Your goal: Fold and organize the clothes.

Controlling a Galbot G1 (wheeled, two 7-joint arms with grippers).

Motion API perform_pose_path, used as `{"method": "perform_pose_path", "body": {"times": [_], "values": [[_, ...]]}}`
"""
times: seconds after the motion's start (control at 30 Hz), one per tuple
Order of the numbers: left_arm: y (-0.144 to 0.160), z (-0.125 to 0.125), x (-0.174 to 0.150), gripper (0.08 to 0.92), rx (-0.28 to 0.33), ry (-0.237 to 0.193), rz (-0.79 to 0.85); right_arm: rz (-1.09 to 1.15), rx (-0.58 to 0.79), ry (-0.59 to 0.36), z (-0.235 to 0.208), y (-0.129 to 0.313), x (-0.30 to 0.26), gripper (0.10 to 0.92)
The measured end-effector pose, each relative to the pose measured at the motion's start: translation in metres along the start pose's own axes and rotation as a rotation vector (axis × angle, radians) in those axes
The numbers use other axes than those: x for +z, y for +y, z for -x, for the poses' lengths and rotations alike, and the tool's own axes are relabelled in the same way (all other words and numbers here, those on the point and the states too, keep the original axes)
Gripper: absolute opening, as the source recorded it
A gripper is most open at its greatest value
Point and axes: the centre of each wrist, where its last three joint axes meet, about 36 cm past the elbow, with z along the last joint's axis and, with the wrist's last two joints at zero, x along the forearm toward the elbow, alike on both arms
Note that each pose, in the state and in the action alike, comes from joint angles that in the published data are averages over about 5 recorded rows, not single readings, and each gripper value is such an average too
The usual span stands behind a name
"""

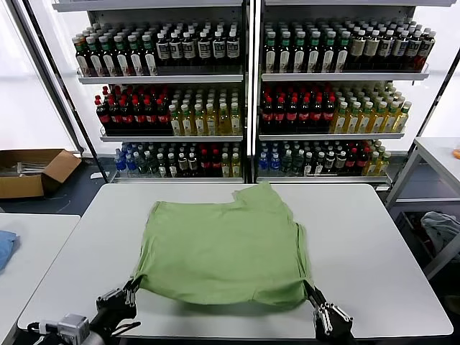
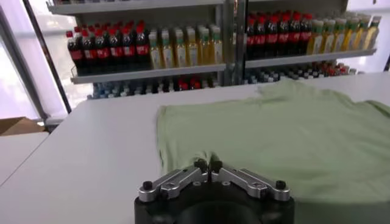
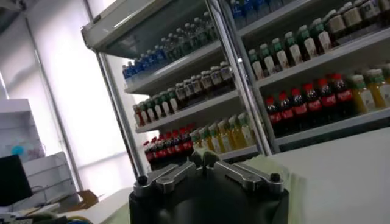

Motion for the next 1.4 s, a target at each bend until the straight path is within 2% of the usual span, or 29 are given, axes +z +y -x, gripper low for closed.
{"method": "perform_pose_path", "body": {"times": [0.17,0.43,0.57,0.87,1.03,1.2,1.3,1.4], "values": [[0.010,0.034,-0.003,0.084,0.012,-0.023,-0.010,-0.020,0.013,0.005,0.034,-0.019,0.003,0.108],[0.019,0.089,-0.006,0.084,0.010,-0.025,-0.033,-0.058,0.022,0.060,0.086,-0.039,0.012,0.118],[0.025,0.110,-0.004,0.108,-0.013,-0.007,-0.037,-0.084,0.015,0.114,0.103,-0.043,0.017,0.200],[0.042,0.125,0.000,0.343,-0.089,0.032,-0.022,-0.178,0.053,0.215,0.110,-0.047,0.009,0.460],[0.048,0.118,0.003,0.490,-0.127,0.041,-0.019,-0.216,0.093,0.271,0.096,-0.040,-0.001,0.607],[0.048,0.105,0.010,0.629,-0.136,0.058,-0.021,-0.230,0.122,0.335,0.075,-0.023,-0.002,0.751],[0.046,0.099,0.019,0.715,-0.131,0.082,-0.027,-0.228,0.138,0.369,0.063,-0.013,-0.001,0.804],[0.044,0.096,0.027,0.787,-0.122,0.102,-0.038,-0.223,0.153,0.395,0.056,-0.005,0.001,0.786]]}}
